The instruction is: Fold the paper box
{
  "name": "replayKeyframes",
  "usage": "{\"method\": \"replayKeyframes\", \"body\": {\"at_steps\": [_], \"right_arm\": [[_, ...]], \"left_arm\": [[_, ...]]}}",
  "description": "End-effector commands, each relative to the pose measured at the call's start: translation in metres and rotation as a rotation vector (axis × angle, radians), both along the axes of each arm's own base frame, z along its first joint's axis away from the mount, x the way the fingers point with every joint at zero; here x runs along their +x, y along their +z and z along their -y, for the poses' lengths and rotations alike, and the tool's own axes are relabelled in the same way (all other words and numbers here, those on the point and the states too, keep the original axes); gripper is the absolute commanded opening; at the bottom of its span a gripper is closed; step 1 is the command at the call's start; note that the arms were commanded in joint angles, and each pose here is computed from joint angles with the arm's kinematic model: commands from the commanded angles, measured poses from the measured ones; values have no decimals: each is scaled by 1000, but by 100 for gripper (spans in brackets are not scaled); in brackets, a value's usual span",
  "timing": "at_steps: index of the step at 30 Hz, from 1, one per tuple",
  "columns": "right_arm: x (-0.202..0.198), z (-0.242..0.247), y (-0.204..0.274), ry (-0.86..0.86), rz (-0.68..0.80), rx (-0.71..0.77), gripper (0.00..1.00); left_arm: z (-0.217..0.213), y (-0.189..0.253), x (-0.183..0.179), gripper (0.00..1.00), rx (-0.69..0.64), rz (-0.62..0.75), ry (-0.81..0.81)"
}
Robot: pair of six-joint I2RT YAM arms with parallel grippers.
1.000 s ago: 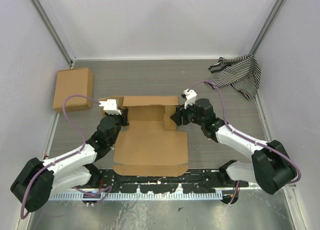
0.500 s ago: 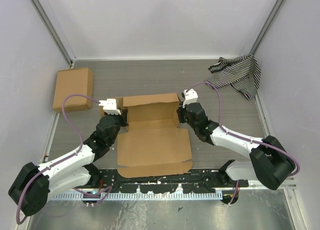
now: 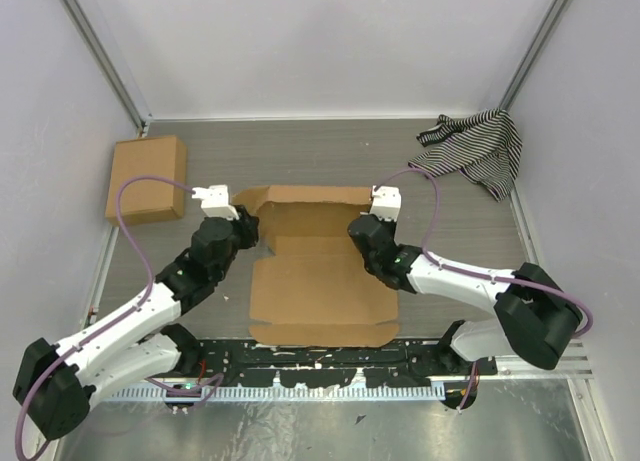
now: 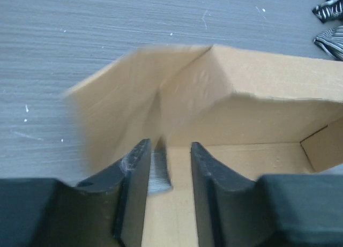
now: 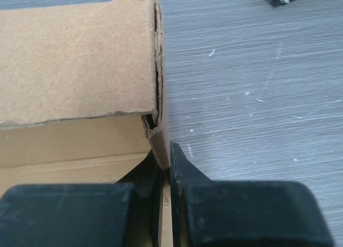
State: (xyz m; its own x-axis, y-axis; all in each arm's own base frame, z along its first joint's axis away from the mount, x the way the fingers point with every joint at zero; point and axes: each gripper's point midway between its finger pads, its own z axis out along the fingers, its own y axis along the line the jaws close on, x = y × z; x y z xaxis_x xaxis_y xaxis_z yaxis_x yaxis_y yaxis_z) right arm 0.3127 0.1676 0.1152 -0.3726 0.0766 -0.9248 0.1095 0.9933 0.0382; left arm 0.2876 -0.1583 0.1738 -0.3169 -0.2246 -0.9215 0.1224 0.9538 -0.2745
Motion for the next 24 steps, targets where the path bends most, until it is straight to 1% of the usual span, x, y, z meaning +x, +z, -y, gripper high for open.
{"method": "replayKeyframes", "body": {"at_steps": [1,4,6,9,14,17,22,24], "right_arm": [[7,25,25,-123,84,-14,1],[9,20,24,-58,60,-21,1],[12,23,24,-40,41,-18,1],[14,31,25,-15,24,-3,1],[21,53,28,21,12,5,1],[24,59,28,77,2,20,1],[25,61,30,142,4,54,1],[24,58,31,166,5,70,1]], "left_arm": [[-20,14,-6,49,-1,-19,84],[-30,29,-4,58,0,19,133],[-44,39,2,63,34,46,209],[-58,49,15,66,71,52,276],[-80,52,48,63,29,1,369],[-89,43,67,59,-18,-18,392],[-101,8,96,53,-99,-75,384],[-101,-10,108,52,-99,-98,368]]}}
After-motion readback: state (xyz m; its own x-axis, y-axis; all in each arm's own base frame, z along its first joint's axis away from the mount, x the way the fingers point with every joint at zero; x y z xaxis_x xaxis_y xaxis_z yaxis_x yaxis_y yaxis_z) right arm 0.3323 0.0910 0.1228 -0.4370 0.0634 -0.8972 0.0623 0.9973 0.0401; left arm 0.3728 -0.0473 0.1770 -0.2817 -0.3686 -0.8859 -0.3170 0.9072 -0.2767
